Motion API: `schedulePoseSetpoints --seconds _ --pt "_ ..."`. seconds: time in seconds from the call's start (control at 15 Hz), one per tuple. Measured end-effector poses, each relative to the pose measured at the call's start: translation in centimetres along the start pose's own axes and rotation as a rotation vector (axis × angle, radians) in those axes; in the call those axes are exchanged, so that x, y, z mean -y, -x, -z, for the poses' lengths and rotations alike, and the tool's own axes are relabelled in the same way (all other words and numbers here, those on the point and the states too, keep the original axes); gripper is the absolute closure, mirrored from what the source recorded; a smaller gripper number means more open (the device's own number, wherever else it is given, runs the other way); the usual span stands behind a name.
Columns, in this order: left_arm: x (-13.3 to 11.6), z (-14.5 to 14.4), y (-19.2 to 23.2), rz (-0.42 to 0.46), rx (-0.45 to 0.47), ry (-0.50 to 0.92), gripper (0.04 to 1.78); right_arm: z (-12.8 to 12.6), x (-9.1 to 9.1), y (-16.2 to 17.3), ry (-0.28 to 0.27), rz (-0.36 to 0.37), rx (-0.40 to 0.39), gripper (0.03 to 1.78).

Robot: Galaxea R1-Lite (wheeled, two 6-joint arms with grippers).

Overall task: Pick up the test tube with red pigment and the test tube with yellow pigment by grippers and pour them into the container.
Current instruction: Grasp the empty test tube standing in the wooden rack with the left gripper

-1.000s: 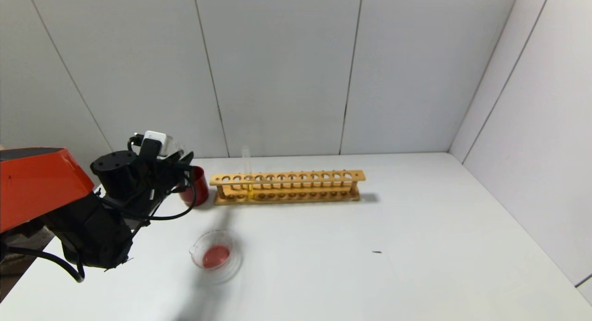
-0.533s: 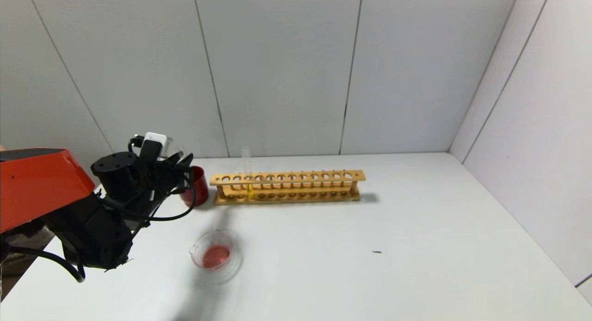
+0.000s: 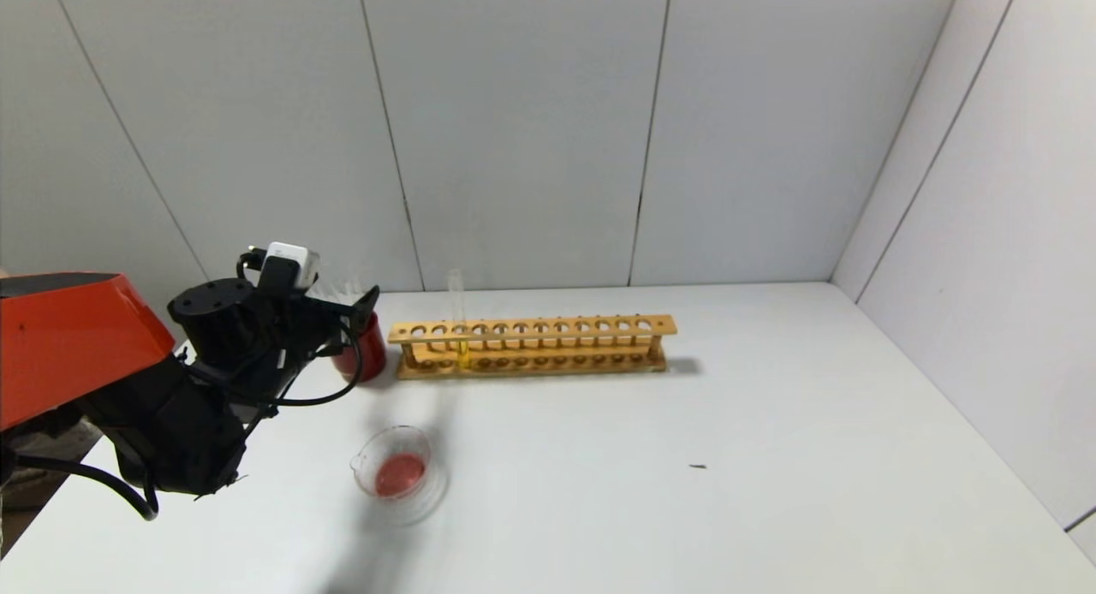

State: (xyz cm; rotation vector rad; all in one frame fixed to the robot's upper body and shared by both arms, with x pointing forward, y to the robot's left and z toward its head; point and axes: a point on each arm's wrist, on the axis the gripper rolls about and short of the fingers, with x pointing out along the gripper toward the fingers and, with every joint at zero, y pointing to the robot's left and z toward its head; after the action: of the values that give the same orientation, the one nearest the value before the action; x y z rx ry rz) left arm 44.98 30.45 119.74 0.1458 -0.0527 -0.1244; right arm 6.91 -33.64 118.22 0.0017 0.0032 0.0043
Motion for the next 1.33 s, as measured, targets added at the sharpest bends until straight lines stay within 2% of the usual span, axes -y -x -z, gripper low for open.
schedulePoseSetpoints --seconds 0.13,0.27,0.53,0.8,0.93,1.13,1.33 --pt "-0.1 -0.7 -0.2 0.000 0.016 -0.001 0.14 0.0 0.0 0.0 0.000 0.000 0.000 0.06" --pt "-0.3 -2.1 -0.4 -0.001 0.025 -0.001 0.07 0.0 0.0 0.0 0.000 0.000 0.000 0.06" --pt "-0.7 -5.8 0.8 0.029 0.014 -0.027 0.07 0.0 0.0 0.0 0.000 0.000 0.000 0.06" --pt "-0.4 -9.9 4.8 0.084 -0.078 -0.056 0.07 0.0 0.0 0.0 0.000 0.000 0.000 0.06" --pt "0.0 -11.4 7.9 0.184 -0.132 -0.042 0.07 0.0 0.0 0.0 0.000 0.000 0.000 0.06" --pt "0.7 -11.1 12.3 0.423 -0.219 0.014 0.07 0.0 0.0 0.0 0.000 0.000 0.000 0.06" --pt "1.3 -10.9 13.6 0.477 -0.223 0.021 0.07 0.0 0.0 0.0 0.000 0.000 0.000 0.06"
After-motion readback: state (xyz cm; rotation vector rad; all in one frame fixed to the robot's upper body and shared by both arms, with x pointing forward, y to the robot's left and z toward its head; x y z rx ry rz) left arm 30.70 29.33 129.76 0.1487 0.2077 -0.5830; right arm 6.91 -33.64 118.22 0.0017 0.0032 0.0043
